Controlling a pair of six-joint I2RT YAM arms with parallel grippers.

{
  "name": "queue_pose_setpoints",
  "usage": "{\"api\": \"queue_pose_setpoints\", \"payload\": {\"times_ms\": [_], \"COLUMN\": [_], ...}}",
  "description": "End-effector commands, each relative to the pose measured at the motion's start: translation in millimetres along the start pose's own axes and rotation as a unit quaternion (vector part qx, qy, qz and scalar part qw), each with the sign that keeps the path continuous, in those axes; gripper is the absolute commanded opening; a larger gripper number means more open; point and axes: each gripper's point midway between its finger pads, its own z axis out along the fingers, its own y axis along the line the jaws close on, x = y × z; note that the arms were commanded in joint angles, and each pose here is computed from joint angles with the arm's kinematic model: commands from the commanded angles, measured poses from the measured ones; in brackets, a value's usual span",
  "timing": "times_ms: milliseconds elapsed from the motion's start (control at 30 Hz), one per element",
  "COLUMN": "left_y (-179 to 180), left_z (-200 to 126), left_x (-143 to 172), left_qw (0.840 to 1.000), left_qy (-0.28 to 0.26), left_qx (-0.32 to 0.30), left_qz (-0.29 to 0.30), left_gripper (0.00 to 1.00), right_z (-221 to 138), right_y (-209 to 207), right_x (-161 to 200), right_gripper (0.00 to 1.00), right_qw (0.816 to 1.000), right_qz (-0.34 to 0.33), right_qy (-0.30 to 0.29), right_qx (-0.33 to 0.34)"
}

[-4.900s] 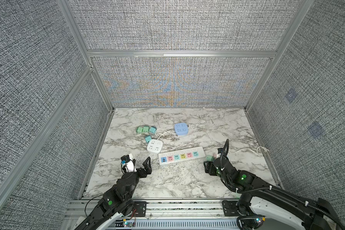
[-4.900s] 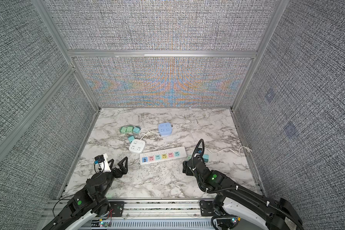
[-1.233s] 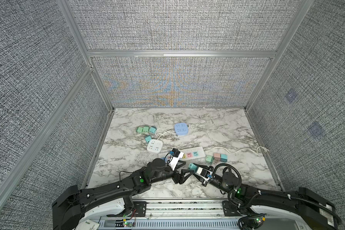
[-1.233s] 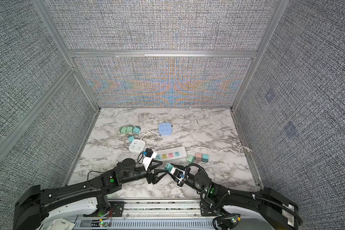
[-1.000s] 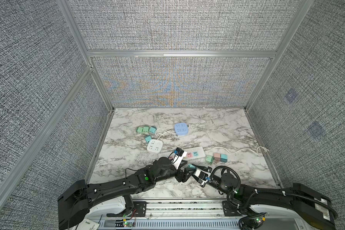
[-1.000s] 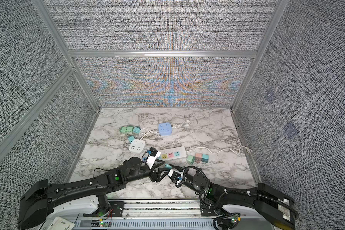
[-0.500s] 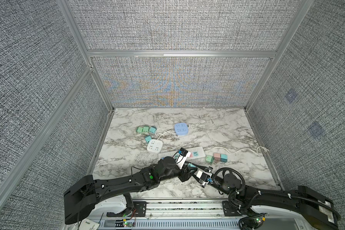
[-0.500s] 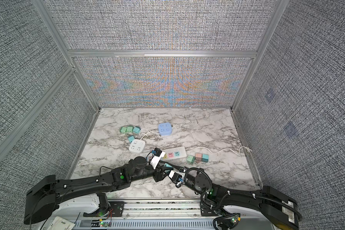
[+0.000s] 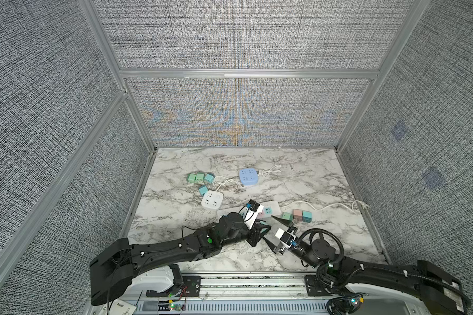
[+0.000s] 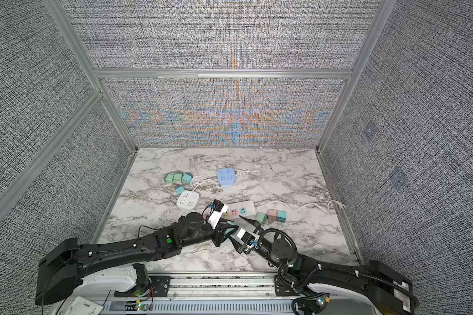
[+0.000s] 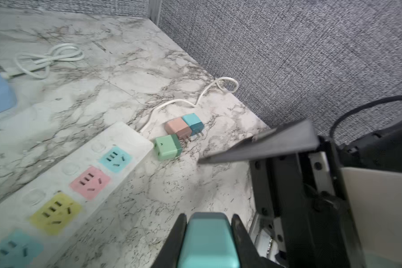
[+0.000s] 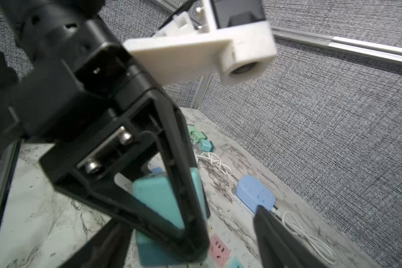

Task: Insert plugs into power strip
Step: Insert the plug into the socket.

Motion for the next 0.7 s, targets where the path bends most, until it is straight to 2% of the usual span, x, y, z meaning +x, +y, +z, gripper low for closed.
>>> {"api": "queue_pose_setpoints", "payload": {"times_ms": [0,67,133,233,333,467,600,667], "left_y": [27.4,43.0,57.0,70.5,70.2,72.4,70.5,62.2], "left_z": [-8.7,-18.1,-28.3,-45.6,-57.3,-70.7,-68.7,-58.2], "left_x": [-6.6,-14.8,-25.5,-41.4,-52.9,-68.7,-74.1,-69.5], "left_qw": [0.996,0.990,0.983,0.971,0.961,0.939,0.919,0.912], "left_qy": [-0.012,-0.023,-0.036,-0.064,-0.083,-0.099,-0.104,-0.088], "left_qx": [-0.083,-0.132,-0.176,-0.221,-0.230,-0.258,-0.263,-0.236], "left_qz": [0.019,0.032,0.041,0.067,0.127,0.203,0.275,0.323], "left_gripper": [0.00,0.00,0.00,0.00,0.00,0.00,0.00,0.00], "right_z": [-8.5,-15.6,-24.1,-36.8,-52.1,-75.2,-97.1,-107.3], "right_y": [-15.7,-37.4,-64.0,-89.8,-116.0,-149.8,-178.9,-192.5], "right_x": [13.2,14.1,20.0,28.4,34.5,50.0,75.6,90.5], "right_gripper": [1.00,1.00,1.00,0.99,1.00,0.99,1.00,1.00], "right_qw": [0.998,0.990,0.973,0.954,0.934,0.901,0.867,0.845], "right_qz": [0.045,0.092,0.135,0.155,0.170,0.206,0.253,0.278], "right_qy": [0.020,0.022,0.044,0.073,0.087,0.099,0.101,0.101], "right_qx": [0.048,0.107,0.180,0.244,0.303,0.368,0.418,0.446]}}
